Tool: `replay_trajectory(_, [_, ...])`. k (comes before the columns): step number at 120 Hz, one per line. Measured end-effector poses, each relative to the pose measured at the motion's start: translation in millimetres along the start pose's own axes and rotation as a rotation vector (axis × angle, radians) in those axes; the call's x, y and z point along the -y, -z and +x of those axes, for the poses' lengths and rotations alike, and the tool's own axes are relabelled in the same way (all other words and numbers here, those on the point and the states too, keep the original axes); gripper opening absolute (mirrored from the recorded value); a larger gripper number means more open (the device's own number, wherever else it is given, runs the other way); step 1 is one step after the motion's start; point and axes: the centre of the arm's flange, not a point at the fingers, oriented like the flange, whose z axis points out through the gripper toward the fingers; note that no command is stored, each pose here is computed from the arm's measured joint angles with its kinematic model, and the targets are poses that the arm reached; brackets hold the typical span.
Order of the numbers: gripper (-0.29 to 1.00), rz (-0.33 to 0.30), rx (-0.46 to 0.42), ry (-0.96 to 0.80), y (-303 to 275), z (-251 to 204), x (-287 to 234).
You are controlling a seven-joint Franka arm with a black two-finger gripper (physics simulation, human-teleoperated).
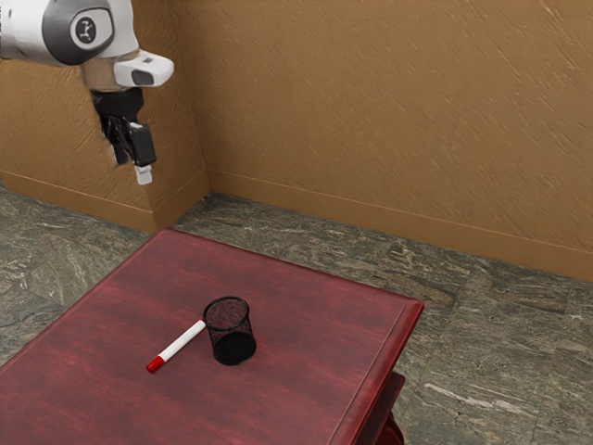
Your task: Put the marker into the pen holder.
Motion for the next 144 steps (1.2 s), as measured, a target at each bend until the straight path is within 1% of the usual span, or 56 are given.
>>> replay_trajectory(25, [0.7,0.023,-0.029,-0.147,5,16,-26])
replay_trajectory(33, [0.7,0.025,-0.017,-0.199,-1,12,-45])
replay_trajectory(42, [0.7,0.009,0.032,-0.262,-43,-4,-73])
replay_trajectory(51, [0.7,-0.011,0.067,-0.282,-93,-22,-80])
replay_trajectory(65, [0.7,-0.013,0.066,-0.311,-128,-27,-82])
replay_trajectory(78, [0.7,-0.058,0.115,-0.234,-180,-48,-71])
replay_trajectory(92, [0.7,-0.067,0.136,-0.185,-207,-58,-75])
replay_trajectory(97, [0.7,-0.073,0.146,-0.169,-233,-68,-81])
replay_trajectory(101, [0.7,-0.066,0.139,-0.157,-250,-73,-85])
replay_trajectory(113, [0.7,0.005,0.076,-0.128,-263,-73,-80])
replay_trajectory(118, [0.68,0.026,0.049,-0.113,-265,-69,-77])
replay_trajectory(124, [0.62,0.041,0.029,-0.096,-272,-64,-75])
replay_trajectory(137, [0.41,0.056,-0.001,-0.033,-286,-58,-64])
replay_trajectory(144, [0.35,0.059,-0.009,-0.003,-293,-56,-60])
